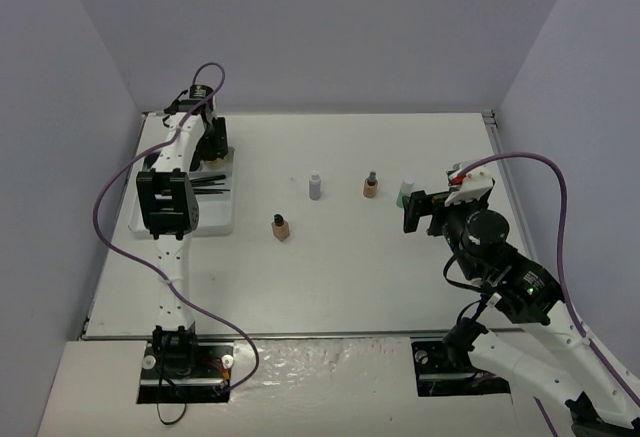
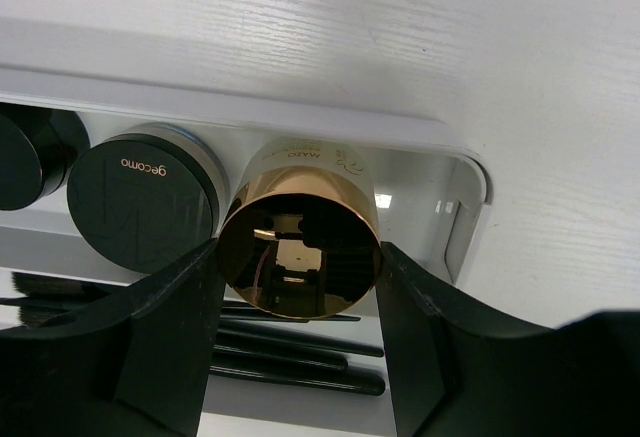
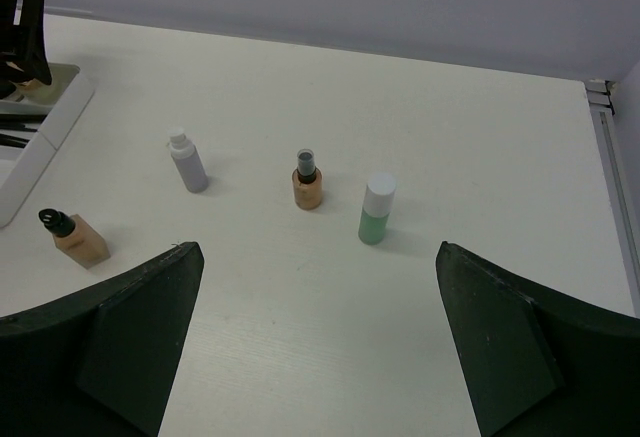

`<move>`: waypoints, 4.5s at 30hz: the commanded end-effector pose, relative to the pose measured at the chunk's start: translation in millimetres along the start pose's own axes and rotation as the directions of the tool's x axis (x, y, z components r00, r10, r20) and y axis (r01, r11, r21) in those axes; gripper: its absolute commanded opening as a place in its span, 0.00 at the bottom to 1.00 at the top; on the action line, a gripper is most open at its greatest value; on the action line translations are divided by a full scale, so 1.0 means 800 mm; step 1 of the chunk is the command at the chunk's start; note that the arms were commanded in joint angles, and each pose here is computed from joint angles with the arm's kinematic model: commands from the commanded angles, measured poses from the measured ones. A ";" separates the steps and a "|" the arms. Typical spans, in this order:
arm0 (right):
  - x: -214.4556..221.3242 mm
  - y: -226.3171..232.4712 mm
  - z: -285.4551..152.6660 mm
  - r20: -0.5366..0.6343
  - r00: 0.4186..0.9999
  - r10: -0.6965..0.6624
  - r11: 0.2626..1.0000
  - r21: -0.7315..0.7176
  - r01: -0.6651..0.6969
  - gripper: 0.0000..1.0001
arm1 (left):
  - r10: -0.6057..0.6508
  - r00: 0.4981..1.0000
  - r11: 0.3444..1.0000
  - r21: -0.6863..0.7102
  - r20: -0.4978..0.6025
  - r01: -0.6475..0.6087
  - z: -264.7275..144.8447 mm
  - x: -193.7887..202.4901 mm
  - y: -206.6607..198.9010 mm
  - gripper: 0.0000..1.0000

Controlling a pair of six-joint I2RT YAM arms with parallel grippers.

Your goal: Organize the makeup

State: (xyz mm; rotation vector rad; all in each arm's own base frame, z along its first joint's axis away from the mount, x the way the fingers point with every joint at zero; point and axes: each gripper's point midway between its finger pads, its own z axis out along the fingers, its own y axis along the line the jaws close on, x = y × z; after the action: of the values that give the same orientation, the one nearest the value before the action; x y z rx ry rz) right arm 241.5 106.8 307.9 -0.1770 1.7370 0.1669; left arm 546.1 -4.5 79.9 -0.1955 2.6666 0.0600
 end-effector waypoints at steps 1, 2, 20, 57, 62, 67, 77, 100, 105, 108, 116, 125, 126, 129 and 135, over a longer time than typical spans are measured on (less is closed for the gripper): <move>-0.011 0.009 0.005 0.029 0.999 0.029 0.999 -0.025 -0.029 1.00 | -0.018 0.988 1.000 0.017 0.151 0.015 -0.063 -0.043 0.003 0.58; -0.012 0.010 0.005 0.030 0.999 0.029 0.999 -0.027 -0.028 1.00 | -0.017 0.987 1.000 0.028 0.163 0.012 -0.072 -0.043 0.000 0.62; -0.022 0.020 0.006 0.034 0.999 0.008 0.997 -0.071 -0.006 1.00 | 0.219 0.940 0.925 0.252 0.261 -0.285 -0.268 0.064 -0.125 0.91; -0.002 0.019 0.009 0.006 1.000 -0.001 0.998 -0.062 0.001 1.00 | 0.543 0.839 0.811 0.281 -0.037 -0.512 -0.171 0.263 -0.216 0.65; -0.002 0.018 0.008 0.009 1.000 0.005 0.998 -0.063 -0.004 1.00 | 0.534 0.844 0.819 0.275 -0.046 -0.504 -0.163 0.264 -0.217 0.57; -0.003 0.017 0.006 0.015 1.000 0.007 0.998 -0.060 -0.006 1.00 | 0.522 0.851 0.829 0.268 -0.055 -0.491 -0.158 0.263 -0.213 0.56; -0.002 0.019 0.008 0.009 1.000 -0.001 0.998 -0.066 0.002 1.00 | 0.509 0.857 0.838 0.270 -0.075 -0.474 -0.153 0.266 -0.206 0.43; -0.020 0.035 0.013 0.024 0.999 -0.021 0.992 -0.122 0.024 1.00 | 0.193 0.981 0.978 0.076 -0.001 -0.193 -0.240 0.163 -0.004 0.00; -0.020 0.050 0.019 0.018 0.999 -0.047 0.983 -0.179 0.050 1.00 | 0.004 1.000 1.000 -0.007 -0.003 -0.004 -0.225 0.148 0.086 0.00; -0.016 0.059 0.022 0.011 0.998 -0.061 0.976 -0.211 0.062 1.00 | -0.058 0.998 0.998 -0.022 0.008 0.058 -0.213 0.140 0.115 0.00; -0.004 0.075 0.028 -0.012 0.997 -0.074 0.962 -0.266 0.069 1.00 | -0.071 0.996 0.989 -0.130 -0.047 0.065 -0.169 0.137 0.176 0.00; -0.005 0.088 0.034 -0.030 0.996 -0.083 0.950 -0.305 0.070 1.00 | -0.063 0.997 0.991 -0.119 -0.041 0.057 -0.127 0.124 0.196 0.00; -0.006 0.089 0.035 -0.031 0.996 -0.084 0.950 -0.305 0.071 1.00 | -0.045 0.998 0.992 -0.123 -0.042 0.039 -0.125 0.121 0.199 0.00; -0.005 0.089 0.037 -0.039 0.996 -0.083 0.951 -0.303 0.068 1.00 | -0.004 0.999 0.989 -0.150 -0.045 -0.003 -0.122 0.114 0.209 0.00; -0.004 0.092 0.041 -0.057 0.996 -0.070 0.952 -0.303 0.049 1.00 | 0.023 0.997 0.986 -0.163 -0.079 -0.035 -0.105 0.117 0.220 0.00</move>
State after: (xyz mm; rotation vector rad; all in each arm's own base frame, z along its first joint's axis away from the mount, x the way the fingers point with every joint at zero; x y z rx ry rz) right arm 249.6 179.0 272.5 -0.5093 1.8469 0.3401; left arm 381.3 131.6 89.9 -0.2636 2.8284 0.2084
